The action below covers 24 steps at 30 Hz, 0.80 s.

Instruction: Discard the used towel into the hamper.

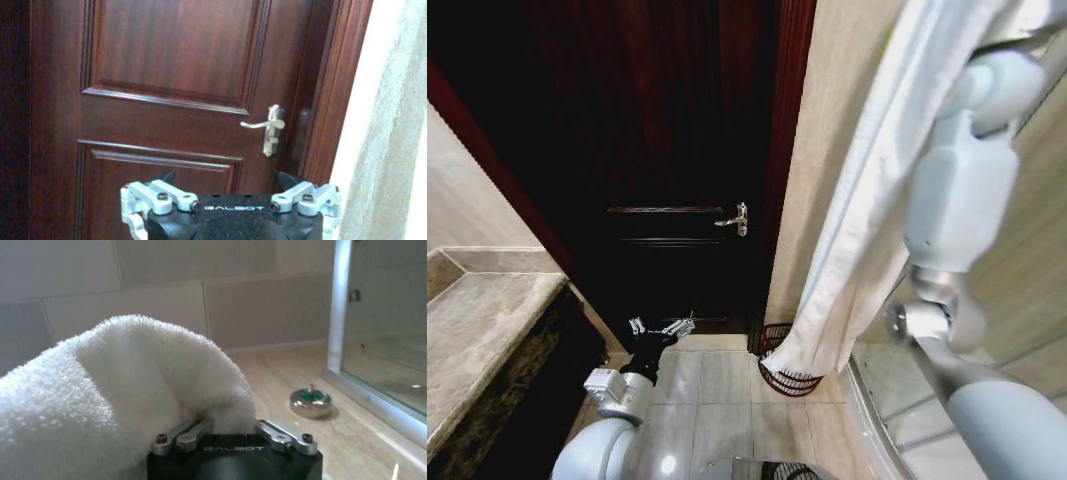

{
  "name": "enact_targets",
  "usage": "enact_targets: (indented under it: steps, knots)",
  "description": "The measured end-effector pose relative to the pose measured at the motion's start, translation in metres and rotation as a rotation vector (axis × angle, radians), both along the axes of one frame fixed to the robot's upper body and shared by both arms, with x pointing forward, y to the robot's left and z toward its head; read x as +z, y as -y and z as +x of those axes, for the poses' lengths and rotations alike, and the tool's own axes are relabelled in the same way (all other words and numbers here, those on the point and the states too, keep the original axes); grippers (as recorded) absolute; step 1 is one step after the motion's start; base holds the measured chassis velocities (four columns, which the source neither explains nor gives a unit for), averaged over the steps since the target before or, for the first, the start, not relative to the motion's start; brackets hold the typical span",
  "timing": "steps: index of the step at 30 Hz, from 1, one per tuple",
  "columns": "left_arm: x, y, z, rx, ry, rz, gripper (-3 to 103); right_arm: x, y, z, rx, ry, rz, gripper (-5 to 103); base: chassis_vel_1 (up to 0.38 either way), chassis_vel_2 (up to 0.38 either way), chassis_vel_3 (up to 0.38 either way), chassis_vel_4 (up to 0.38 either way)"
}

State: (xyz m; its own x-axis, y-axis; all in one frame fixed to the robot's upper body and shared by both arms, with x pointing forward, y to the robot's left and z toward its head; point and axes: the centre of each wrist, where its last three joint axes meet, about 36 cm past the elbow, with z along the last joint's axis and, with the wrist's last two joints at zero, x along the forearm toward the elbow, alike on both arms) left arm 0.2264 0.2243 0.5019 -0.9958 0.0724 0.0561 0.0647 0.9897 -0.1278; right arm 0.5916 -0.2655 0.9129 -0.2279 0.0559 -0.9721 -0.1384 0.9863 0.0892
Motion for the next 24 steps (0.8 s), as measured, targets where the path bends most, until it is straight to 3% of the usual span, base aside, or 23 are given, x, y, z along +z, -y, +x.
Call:
enact_targets:
  steps: [9, 24]
  knots:
    - [0.000, 0.000, 0.000, 0.000, 0.000, 0.000, 100, 0.019, -0.010, 0.011, -0.004, 0.025, 0.003, 7, 0.000, 0.000, 0.000, 0.000]
    - [0.000, 0.000, 0.000, 0.000, 0.000, 0.000, 100, -0.043, 0.013, 0.006, -0.030, -0.057, 0.011, 7, 0.000, 0.000, 0.000, 0.000]
